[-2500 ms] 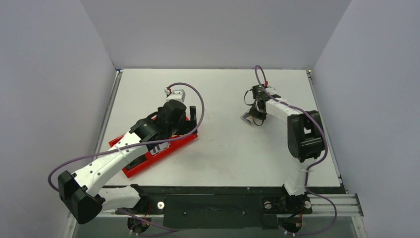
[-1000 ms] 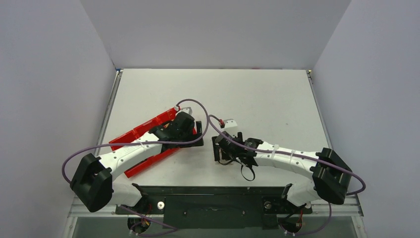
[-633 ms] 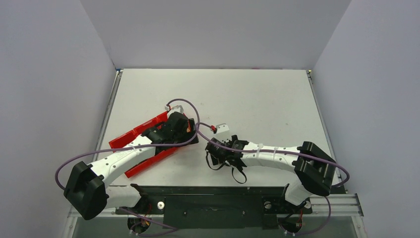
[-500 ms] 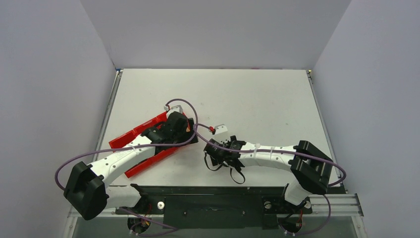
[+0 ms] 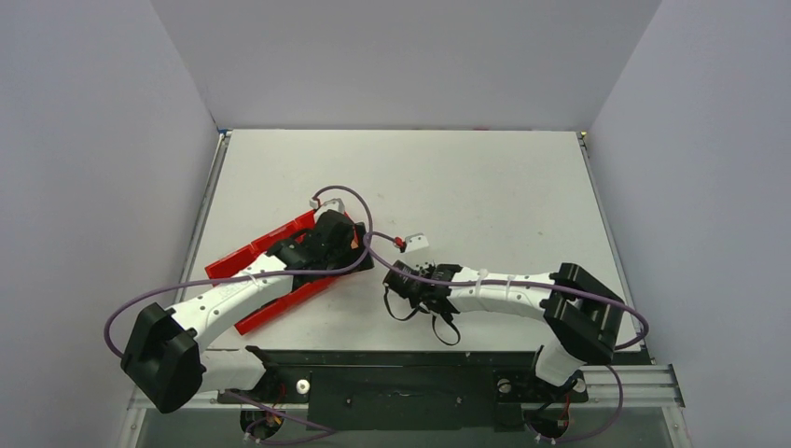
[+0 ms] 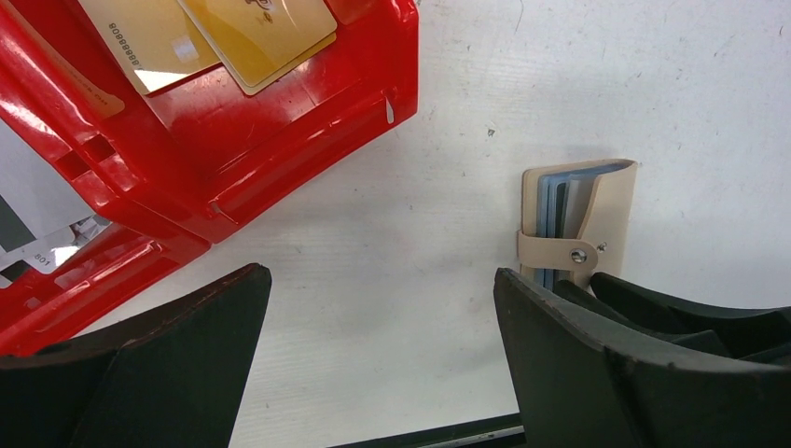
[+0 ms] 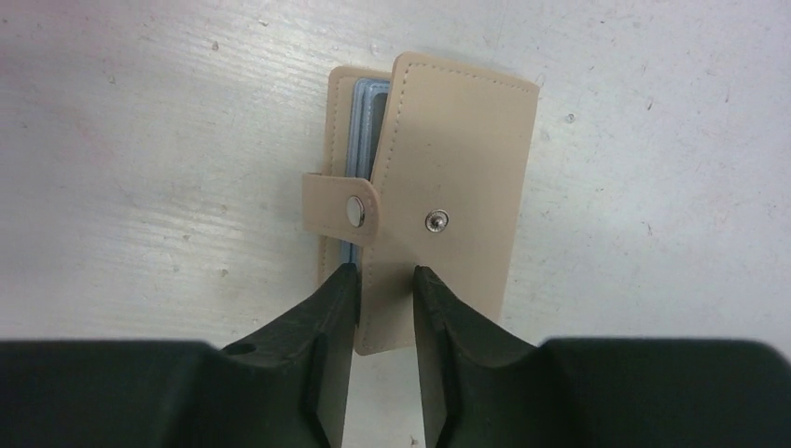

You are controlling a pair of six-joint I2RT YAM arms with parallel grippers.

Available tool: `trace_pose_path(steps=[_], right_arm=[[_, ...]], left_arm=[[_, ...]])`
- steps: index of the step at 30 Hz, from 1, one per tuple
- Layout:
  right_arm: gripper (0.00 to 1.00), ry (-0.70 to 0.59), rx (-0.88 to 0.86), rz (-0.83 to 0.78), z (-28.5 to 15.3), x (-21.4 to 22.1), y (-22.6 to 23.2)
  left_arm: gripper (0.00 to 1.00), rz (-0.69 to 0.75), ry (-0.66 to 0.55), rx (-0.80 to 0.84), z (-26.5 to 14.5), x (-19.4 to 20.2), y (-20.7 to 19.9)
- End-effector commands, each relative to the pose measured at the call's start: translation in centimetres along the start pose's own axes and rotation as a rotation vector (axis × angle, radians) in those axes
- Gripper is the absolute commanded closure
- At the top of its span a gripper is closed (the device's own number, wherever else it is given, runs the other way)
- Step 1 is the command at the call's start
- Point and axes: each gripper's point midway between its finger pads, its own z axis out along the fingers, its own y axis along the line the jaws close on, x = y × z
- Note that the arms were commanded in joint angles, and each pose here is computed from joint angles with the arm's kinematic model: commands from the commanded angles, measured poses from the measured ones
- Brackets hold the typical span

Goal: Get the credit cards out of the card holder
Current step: Open the card holder at the center of the board.

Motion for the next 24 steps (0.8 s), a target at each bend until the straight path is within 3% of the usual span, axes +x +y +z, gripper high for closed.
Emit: trace_pose_path(steps=[1, 6, 14, 24], right_arm=[[0.79, -0.067, -0.051, 0.071, -1.3, -2.3, 0.1], [1.00, -0.110, -0.140, 0.165, -2.5, -3.7, -0.1], [1.00, -0.121, -0.319, 0.363, -2.8, -3.7, -1.5], [1.00, -0.078, -0.244, 0.506, -1.4, 0.4, -5.4]], left_arm=[[0.11, 0.002, -0.004, 0.034, 0.4, -0.3, -0.9], [0.14, 0.007, 0.017, 0.059, 0.7, 0.1, -1.4], [0.18, 0.051, 0.053, 0.115, 1.4, 0.9, -3.2], [0.17, 0.210, 0.080, 0.119, 2.5, 2.7, -7.7]])
